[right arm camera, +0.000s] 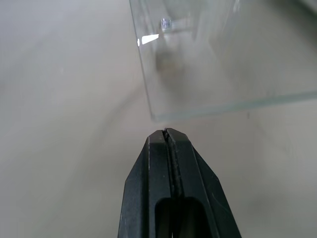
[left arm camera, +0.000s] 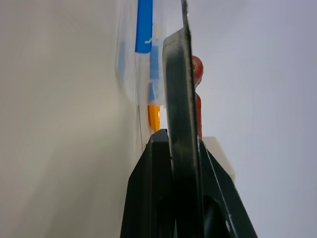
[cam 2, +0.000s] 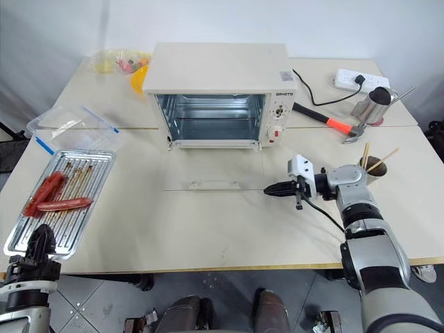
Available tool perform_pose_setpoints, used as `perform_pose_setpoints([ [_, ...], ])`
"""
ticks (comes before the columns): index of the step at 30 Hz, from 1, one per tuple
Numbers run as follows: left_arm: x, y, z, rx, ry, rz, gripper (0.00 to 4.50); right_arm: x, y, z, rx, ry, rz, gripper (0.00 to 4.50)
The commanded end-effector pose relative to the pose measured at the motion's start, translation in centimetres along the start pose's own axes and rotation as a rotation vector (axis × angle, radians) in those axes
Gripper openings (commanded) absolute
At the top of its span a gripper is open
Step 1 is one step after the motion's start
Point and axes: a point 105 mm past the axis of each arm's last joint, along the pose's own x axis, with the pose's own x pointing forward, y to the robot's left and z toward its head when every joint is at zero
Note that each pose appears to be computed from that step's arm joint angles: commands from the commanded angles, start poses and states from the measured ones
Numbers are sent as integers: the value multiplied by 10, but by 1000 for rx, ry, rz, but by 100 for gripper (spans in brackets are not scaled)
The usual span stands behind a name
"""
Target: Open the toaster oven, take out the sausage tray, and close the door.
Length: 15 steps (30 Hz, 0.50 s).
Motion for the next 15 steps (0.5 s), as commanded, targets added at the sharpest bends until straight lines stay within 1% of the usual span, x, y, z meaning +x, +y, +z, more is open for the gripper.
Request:
perform_pose_setpoints([
  [1,-2,-7,-3,10,10,-21,0,3,-12,25,-68,-77,-32,2],
  [5,-4,-5,-5,11,18,-9,0,2,-24,51,-86,-181,-74,2],
  [8,-4,-3,-6,12,28,0,0,-1,-29,65,-90,-226,-83,2],
  [11,-6,-1,-9,27,70,22,0,-6,-38,92,-111,-286,-92,2],
  [15,-6,1,-10,47,117,33,0,-5,-50,114,-151,-311,-147,2],
])
